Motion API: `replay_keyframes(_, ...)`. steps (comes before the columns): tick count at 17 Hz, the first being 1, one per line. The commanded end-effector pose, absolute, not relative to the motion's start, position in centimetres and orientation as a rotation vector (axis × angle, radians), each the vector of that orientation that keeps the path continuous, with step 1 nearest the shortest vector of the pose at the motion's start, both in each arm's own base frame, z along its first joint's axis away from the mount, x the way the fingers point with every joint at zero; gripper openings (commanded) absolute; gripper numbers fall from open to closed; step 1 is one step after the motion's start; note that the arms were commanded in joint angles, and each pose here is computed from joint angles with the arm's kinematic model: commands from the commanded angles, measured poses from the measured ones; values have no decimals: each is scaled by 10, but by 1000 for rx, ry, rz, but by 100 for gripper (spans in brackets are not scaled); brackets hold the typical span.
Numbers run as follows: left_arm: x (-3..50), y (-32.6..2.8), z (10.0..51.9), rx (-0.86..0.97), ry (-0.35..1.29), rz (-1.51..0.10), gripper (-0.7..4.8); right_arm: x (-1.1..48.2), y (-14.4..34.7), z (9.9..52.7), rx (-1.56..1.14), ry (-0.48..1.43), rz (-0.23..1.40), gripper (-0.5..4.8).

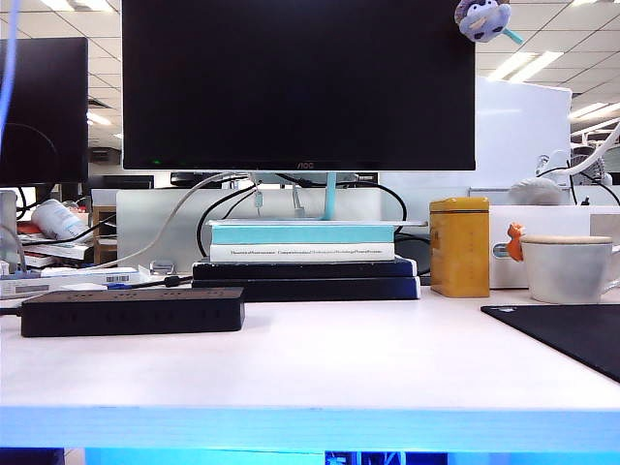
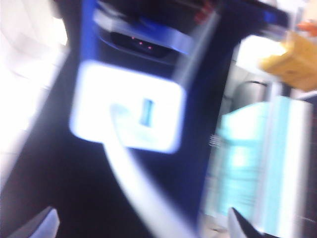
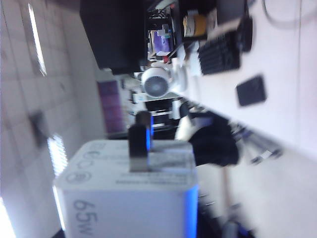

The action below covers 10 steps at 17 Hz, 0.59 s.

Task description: Plug the white charger into the left socket.

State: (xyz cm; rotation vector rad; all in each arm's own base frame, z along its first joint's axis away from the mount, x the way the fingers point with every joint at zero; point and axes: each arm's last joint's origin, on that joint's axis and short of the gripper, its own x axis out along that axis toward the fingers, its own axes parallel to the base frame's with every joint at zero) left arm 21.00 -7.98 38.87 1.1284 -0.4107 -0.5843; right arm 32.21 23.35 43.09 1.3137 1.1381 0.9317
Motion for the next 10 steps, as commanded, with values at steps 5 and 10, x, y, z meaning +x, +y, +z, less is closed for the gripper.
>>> replay_keyframes(5, 205, -82, 400, 1164, -605, -633, 479, 313, 234, 442, 1507, 1530, 939, 255)
replay_keyframes(10, 202, -85, 403, 1151, -724, -725, 479, 313, 234, 442, 1529, 1593, 923, 256)
